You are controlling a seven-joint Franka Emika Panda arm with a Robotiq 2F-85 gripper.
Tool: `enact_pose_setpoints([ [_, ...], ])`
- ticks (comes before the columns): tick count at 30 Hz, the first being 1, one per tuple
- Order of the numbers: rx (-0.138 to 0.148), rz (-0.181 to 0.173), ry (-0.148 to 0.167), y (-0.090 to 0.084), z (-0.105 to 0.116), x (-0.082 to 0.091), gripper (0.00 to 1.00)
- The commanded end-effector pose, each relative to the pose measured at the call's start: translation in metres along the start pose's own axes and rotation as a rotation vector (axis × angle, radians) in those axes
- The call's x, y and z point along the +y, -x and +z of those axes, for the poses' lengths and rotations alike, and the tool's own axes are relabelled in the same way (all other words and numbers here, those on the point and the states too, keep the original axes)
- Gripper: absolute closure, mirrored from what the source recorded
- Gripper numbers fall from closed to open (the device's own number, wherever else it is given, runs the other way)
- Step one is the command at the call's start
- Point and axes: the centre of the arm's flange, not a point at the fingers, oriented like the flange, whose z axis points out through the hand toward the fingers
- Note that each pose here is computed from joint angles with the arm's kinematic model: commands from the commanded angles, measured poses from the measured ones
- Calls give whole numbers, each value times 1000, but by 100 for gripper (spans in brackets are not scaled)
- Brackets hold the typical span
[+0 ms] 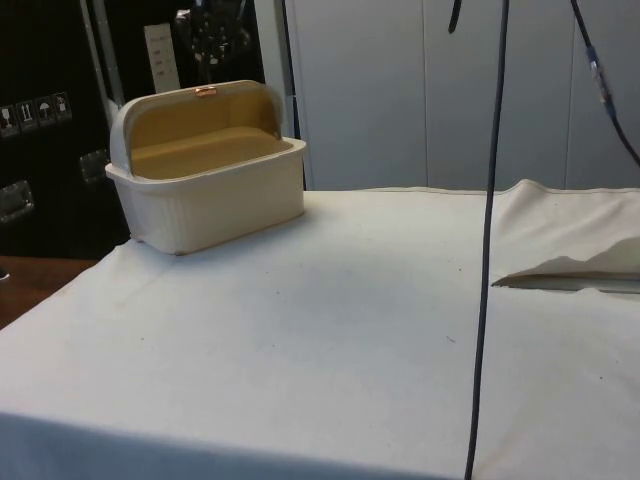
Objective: Open the lid, then close it.
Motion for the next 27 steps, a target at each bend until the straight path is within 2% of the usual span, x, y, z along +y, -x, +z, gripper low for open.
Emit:
enact_pose_setpoints([
  [1,7,14,-5,-1,-1,1,100],
  [7,6,33,-6,0,0,2,100],
  [8,1,23,0,0,0,1,100],
  [10,7,43,-4,-1,1,2,100],
  [17,17,65,-1,-7,2,3,100],
  [18,9,53,4,-5,1,3,100],
  [19,19,67,-1,-8,3,2,100],
  [25,31,84,1,-13,7,0,100],
  [26,27,74,4,-11,6,0,100],
  [27,33,87,1,-14,9,-1,100],
])
